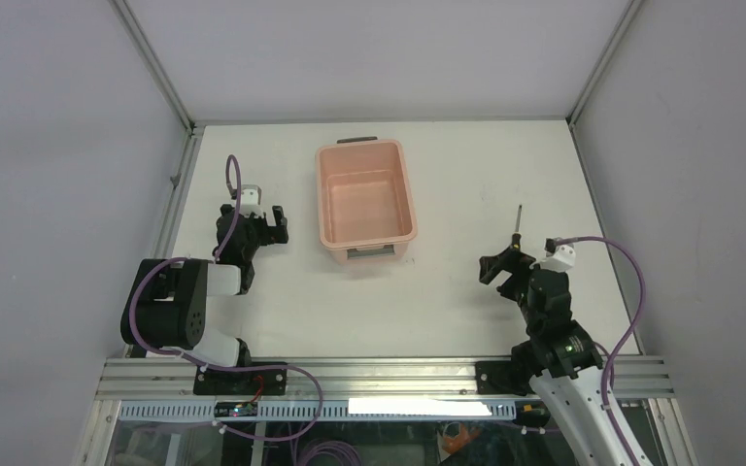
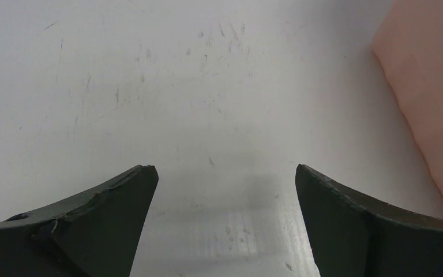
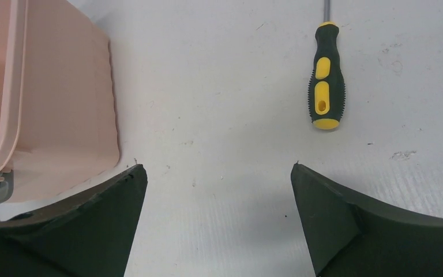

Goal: Put the screwdriver in the bin

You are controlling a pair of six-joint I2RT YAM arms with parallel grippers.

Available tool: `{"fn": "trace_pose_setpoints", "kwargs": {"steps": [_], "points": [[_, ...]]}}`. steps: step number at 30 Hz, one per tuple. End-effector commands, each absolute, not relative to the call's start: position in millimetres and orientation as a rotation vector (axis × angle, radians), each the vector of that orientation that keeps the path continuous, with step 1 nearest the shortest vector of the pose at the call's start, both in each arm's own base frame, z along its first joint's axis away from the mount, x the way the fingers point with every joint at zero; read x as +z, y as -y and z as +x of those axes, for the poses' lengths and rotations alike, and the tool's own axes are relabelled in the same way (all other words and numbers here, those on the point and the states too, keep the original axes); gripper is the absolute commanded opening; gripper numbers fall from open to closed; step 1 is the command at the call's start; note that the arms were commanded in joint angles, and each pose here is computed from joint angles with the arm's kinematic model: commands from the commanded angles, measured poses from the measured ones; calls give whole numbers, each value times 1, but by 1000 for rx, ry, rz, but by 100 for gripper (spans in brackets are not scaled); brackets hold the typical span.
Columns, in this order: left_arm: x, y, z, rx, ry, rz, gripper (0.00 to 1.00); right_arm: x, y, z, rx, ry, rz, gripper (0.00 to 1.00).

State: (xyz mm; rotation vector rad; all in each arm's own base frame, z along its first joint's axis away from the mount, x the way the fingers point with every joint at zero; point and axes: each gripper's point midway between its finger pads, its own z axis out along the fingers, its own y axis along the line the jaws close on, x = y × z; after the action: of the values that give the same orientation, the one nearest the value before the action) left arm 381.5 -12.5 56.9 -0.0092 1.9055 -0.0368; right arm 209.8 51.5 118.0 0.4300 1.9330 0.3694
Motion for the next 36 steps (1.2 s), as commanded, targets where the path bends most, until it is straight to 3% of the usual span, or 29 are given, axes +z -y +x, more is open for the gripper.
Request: {"fn": "trace_pose_setpoints", "kwargs": {"steps": [1,6,11,16,23,31,36], "points": [[79,19,394,-66,-1821,-8,99,156,-44,217,367,-1823,474,99],[79,20,394,-67,-1822,-6,99,220,-46,226,324,-1734,296,99],[79,19,394,-66,-1821,-8,99,265,-20,253,22,-1864,299,99],[79,19,394,-67,-1821,-7,99,261,10,272,-269,-2183,347,99],[79,19,394,-66,-1822,-8,99,171,12,304,28,-2689,486,98],[80,19,394,-66,-1821,-8,99,64,23,309,-54,-2941,527,81],[79,19,394,-66,-1822,-8,99,26,26,310,-93,-3017,530,64]]}}
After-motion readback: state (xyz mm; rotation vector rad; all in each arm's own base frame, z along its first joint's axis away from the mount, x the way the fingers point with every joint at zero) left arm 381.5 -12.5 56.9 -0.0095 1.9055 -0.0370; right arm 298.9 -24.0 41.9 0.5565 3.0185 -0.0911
